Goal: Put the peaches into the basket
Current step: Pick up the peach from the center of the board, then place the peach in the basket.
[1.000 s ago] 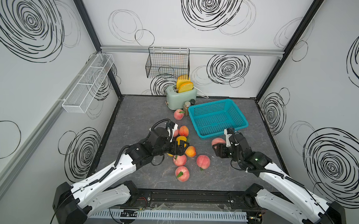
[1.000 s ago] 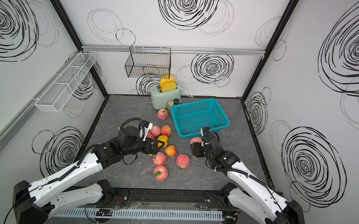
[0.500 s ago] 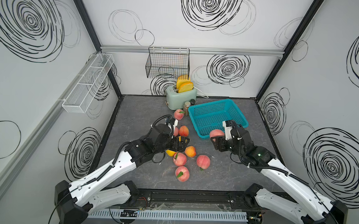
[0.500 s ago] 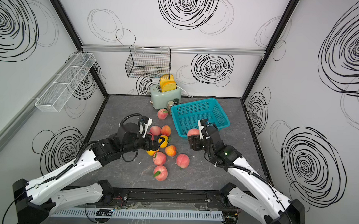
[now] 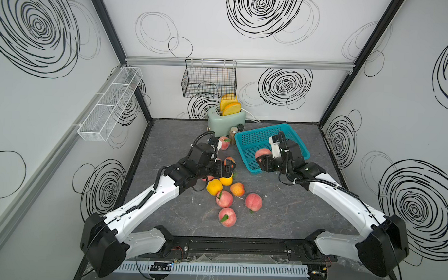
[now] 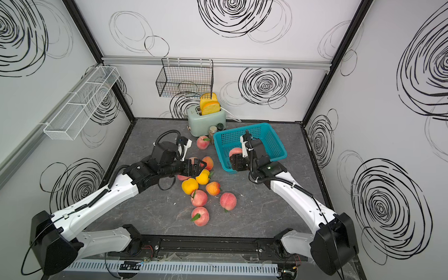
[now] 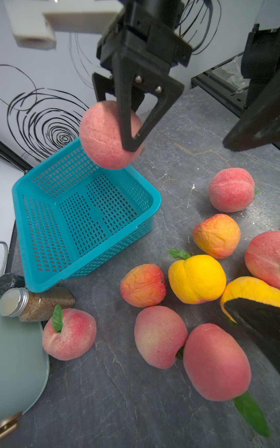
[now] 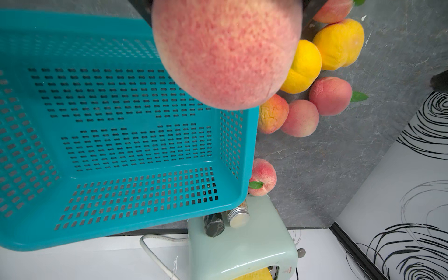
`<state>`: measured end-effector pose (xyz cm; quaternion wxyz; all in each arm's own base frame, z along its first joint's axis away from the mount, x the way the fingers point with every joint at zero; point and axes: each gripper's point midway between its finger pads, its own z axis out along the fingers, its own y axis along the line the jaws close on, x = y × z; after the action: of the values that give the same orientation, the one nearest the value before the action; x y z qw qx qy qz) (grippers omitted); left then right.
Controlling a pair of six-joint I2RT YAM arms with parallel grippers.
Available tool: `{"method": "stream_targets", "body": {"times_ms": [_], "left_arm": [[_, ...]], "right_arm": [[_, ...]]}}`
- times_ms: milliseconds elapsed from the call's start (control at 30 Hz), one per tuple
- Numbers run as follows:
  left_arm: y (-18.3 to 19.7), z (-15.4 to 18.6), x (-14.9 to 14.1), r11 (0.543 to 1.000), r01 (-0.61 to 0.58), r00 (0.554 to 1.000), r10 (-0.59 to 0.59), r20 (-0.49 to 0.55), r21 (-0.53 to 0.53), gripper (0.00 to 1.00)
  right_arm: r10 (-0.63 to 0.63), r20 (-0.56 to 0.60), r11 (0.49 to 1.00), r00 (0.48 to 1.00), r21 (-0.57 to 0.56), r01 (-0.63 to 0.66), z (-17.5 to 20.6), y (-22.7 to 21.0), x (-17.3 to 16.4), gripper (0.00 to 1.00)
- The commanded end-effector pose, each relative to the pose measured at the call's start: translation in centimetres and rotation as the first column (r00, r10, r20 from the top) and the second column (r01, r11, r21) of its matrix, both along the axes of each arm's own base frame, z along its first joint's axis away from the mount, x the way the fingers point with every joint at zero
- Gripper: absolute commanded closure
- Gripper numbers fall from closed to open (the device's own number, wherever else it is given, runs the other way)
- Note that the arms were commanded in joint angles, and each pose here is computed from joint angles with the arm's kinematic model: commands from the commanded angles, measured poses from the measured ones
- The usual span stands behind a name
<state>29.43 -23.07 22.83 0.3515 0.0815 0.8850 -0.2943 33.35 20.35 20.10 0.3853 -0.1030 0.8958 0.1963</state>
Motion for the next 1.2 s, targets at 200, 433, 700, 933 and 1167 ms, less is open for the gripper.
{"method": "stream_targets", "body": {"times_ms": [200, 433, 700, 933, 1167], "left_arm": [[-1.1, 2.5, 3.3, 0.996, 0.038, 0.995, -0.03, 0.094, -0.085, 0.02], [-1.5, 2.5, 4.5, 0.997, 0.041, 0.993, -0.033, 0.11, -0.072, 0.02], [-1.0, 1.7, 5.6, 0.998, 0.038, 0.993, -0.032, 0.114, -0.051, 0.02], [-0.6, 1.0, 6.5, 0.996, 0.029, 0.994, -0.02, 0.109, -0.081, 0.02], [0.1, 0.7, 7.5, 0.996, 0.005, 0.994, 0.004, 0.112, -0.083, 0.02]], "right_arm": [[0.027, 0.051, 1.0, 0.998, -0.015, -0.027, 0.3, -0.5, 6.7, 0.39], [0.023, 0.031, 0.999, 0.999, -0.029, -0.022, -1.7, -0.2, 10.1, 0.38], [0.032, -0.004, 0.999, 0.999, -0.033, -0.032, -4.0, 0.7, 13.2, 0.38], [0.05, -0.04, 0.998, 0.998, -0.03, -0.052, -6.4, 1.6, 14.9, 0.38], [0.049, -0.052, 0.999, 0.997, -0.022, -0.05, -7.8, 2.2, 16.2, 0.39]]}}
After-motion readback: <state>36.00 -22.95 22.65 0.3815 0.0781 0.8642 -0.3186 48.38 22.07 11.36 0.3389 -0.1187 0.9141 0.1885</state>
